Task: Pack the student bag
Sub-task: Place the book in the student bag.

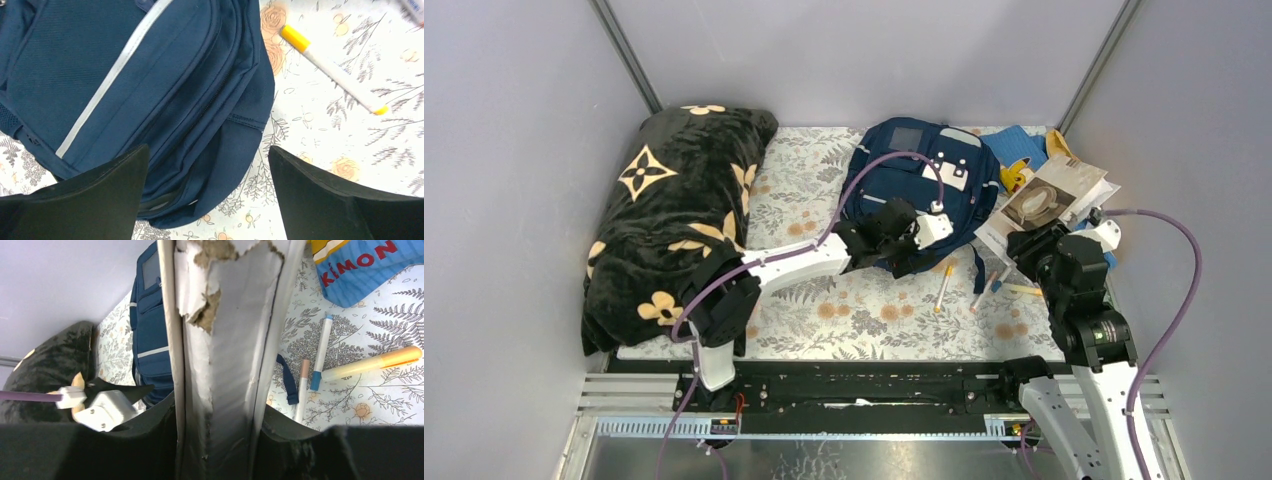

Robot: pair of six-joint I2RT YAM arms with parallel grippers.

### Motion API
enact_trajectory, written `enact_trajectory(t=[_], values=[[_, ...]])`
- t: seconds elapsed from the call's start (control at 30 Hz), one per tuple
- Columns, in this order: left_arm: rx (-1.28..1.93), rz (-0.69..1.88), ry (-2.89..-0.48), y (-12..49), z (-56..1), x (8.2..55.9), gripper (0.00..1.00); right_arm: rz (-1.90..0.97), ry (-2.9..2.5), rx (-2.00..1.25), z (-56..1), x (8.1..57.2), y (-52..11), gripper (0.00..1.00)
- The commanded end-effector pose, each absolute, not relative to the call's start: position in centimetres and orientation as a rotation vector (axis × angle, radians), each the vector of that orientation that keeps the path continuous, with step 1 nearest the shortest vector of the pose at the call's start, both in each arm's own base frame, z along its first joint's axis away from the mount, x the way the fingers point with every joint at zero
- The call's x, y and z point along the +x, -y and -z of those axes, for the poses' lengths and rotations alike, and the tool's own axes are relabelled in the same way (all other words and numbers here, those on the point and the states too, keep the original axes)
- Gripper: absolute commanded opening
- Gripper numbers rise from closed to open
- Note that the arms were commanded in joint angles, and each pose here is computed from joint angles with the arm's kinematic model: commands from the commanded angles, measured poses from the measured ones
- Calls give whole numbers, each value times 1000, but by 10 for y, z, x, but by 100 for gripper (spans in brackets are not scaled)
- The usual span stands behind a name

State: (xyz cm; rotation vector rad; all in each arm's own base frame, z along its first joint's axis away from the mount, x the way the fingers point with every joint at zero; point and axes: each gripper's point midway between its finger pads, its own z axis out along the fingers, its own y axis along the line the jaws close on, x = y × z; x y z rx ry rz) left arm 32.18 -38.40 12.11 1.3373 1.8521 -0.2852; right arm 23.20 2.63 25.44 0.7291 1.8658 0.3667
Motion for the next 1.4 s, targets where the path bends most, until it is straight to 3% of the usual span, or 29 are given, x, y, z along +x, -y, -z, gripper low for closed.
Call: enact_trajectory(t=[0.0, 0.17, 0.33, 0.5, 0.57, 0.6, 0.73, 0.93, 1.23, 1.37], values=[[1372, 171, -1746, 391, -110, 342, 93, -318, -1796, 777, -263, 236, -13, 28], [1294, 94, -1728, 390, -103, 360, 76, -320, -1760, 762, -272, 241, -12, 30], [1085, 49, -1715, 390, -116, 383, 40, -333, -1780, 742, -267, 245, -17, 30], [1027, 28, -1714, 393, -114, 397, 35, -345, -1765, 729, -273, 247, -18, 30], [1019, 24, -1727, 394, -113, 400, 9, -346, -1773, 728, -270, 247, -19, 30], [1010, 24, -1739, 395, -115, 402, 0, -347, -1779, 731, -268, 247, -19, 30], [896, 95, -1879, 390, -134, 415, 0, -382, -1820, 705, -258, 248, -28, 30], [665, 517, -2002, 373, -169, 442, 0, -419, -1870, 566, -279, 247, -43, 30], [505, 785, -1950, 383, -240, 452, 0, -802, -1977, 192, -281, 228, -116, 30], [440, 786, -1921, 382, -265, 461, 0, -1039, -1974, -14, -282, 212, -152, 27]])
